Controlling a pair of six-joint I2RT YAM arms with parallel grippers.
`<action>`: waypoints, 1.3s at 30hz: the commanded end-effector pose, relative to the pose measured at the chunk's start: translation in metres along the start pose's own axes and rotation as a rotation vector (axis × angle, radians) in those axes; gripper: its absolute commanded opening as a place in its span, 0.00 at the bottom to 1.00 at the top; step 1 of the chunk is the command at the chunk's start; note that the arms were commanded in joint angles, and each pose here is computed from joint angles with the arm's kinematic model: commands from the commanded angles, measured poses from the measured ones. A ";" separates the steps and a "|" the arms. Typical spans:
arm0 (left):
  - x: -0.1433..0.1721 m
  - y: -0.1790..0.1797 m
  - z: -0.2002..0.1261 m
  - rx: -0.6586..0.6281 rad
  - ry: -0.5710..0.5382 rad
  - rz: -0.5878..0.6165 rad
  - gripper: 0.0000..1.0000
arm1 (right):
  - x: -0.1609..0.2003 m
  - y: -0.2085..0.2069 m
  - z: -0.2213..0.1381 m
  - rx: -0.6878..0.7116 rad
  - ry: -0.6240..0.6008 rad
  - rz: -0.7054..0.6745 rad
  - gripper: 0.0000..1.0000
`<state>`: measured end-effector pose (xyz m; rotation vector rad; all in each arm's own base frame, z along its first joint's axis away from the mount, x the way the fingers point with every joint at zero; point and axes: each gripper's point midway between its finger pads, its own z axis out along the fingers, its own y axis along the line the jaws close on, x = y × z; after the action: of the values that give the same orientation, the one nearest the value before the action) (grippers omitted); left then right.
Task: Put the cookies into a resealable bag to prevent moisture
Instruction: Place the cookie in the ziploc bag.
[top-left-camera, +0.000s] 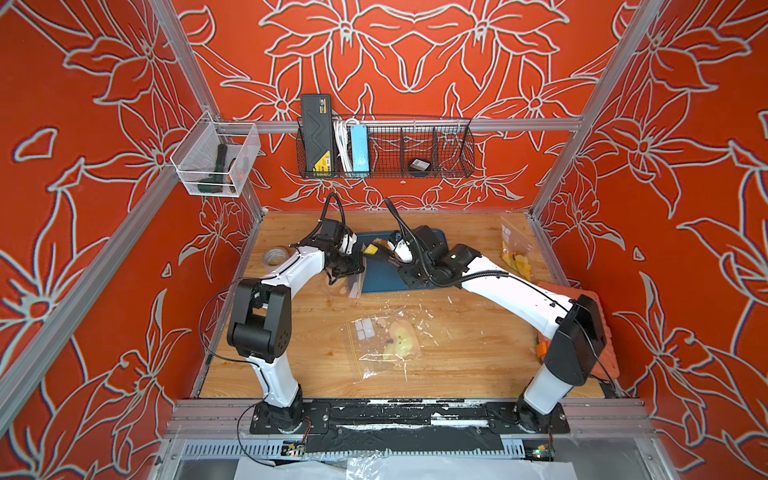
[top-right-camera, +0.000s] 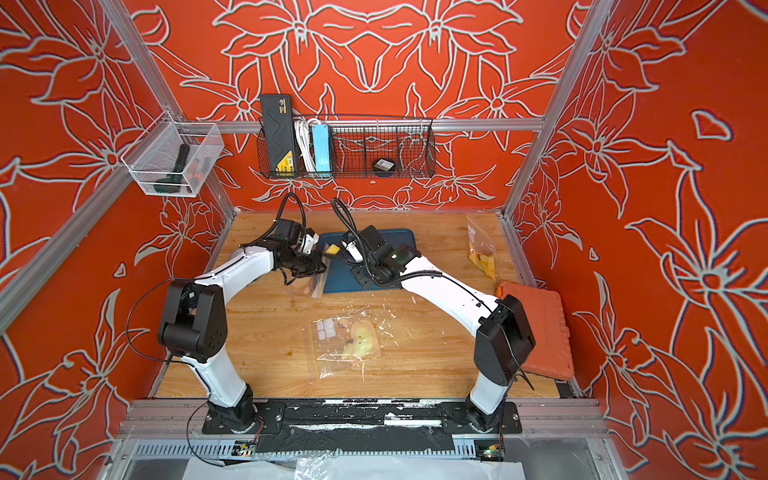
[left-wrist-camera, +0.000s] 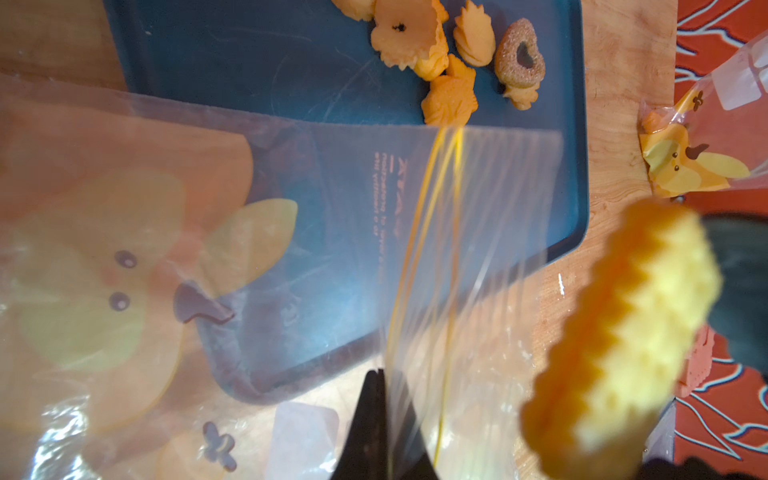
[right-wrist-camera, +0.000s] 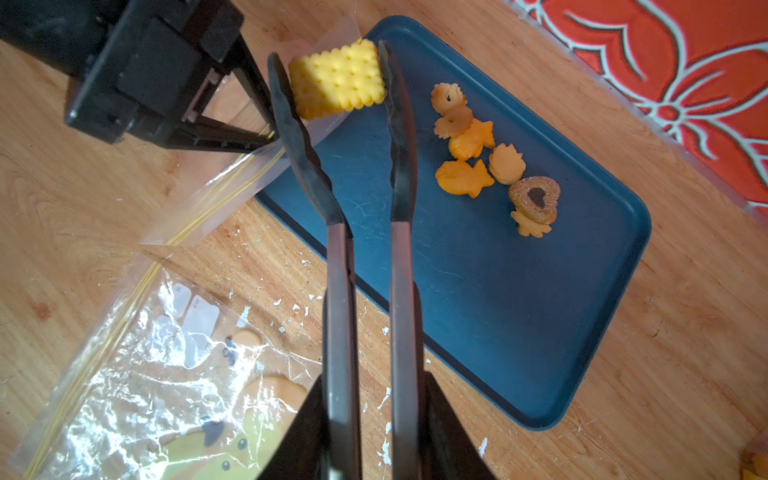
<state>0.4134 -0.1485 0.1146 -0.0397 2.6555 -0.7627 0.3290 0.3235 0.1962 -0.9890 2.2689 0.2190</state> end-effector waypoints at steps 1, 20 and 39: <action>0.004 -0.003 0.003 0.014 0.020 0.020 0.00 | -0.014 0.006 -0.004 -0.002 -0.025 -0.018 0.34; 0.000 0.001 0.000 -0.025 0.000 0.025 0.00 | 0.031 -0.005 0.010 0.190 0.112 -0.182 0.32; 0.000 -0.008 0.000 0.028 0.013 0.036 0.00 | 0.022 0.025 0.020 0.226 0.073 -0.390 0.33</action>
<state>0.4136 -0.1503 0.1125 -0.0282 2.6614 -0.7634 0.2982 0.3280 0.1500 -1.3413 2.0999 -0.2195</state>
